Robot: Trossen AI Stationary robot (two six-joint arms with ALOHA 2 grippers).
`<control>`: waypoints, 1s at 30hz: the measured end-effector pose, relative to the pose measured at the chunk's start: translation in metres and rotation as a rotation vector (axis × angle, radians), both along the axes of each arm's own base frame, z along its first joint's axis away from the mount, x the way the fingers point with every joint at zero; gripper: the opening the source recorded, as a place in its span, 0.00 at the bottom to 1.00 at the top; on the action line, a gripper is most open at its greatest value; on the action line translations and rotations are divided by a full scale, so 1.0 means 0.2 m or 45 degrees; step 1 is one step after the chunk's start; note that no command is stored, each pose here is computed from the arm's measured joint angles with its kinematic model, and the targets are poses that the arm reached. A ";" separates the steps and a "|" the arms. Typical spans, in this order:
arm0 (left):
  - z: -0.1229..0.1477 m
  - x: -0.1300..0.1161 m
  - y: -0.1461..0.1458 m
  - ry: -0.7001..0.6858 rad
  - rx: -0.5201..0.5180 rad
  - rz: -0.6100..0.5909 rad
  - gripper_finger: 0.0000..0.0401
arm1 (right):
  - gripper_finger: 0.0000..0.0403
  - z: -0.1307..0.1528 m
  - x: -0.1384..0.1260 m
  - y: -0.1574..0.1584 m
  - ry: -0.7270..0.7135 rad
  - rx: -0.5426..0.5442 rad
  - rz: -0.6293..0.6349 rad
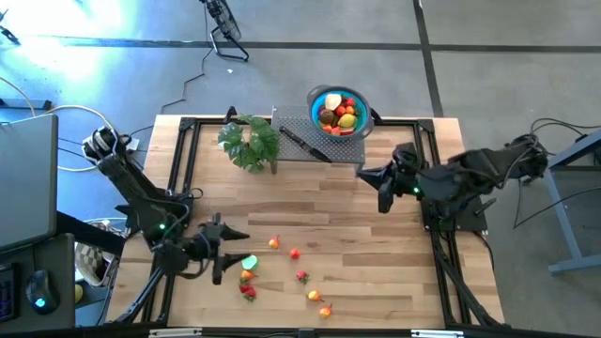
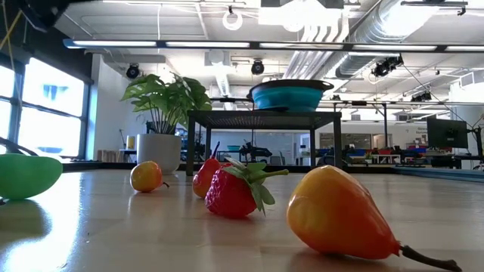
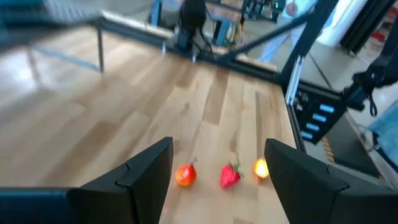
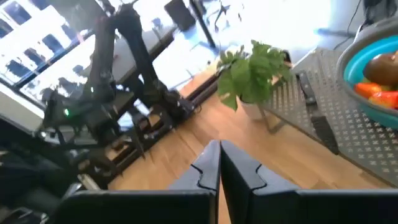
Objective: Pick & Place Fruit
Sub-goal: Put the yellow pear in the blue bowl on the shelf
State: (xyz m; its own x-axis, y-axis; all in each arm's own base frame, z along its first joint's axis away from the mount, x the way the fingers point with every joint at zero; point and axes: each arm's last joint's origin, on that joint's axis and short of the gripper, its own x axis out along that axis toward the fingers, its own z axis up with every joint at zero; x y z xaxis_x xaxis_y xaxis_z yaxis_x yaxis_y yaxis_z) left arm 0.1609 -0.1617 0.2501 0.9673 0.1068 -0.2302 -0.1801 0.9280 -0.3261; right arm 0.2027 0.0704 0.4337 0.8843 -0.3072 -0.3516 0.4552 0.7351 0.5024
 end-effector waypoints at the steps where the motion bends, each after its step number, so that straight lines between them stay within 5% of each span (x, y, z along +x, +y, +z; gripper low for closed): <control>1: -0.02 0.02 0.00 0.023 -0.019 -0.011 0.62 | 0.01 0.00 -0.01 0.02 -0.012 -0.020 -0.017; 10: -0.12 0.20 0.06 0.142 -0.082 -0.033 0.62 | 0.01 0.00 -0.08 0.13 0.005 -0.252 0.016; 30: -0.37 0.46 0.11 0.246 0.036 -0.015 0.62 | 0.01 -0.01 -0.13 0.06 0.121 -0.303 0.081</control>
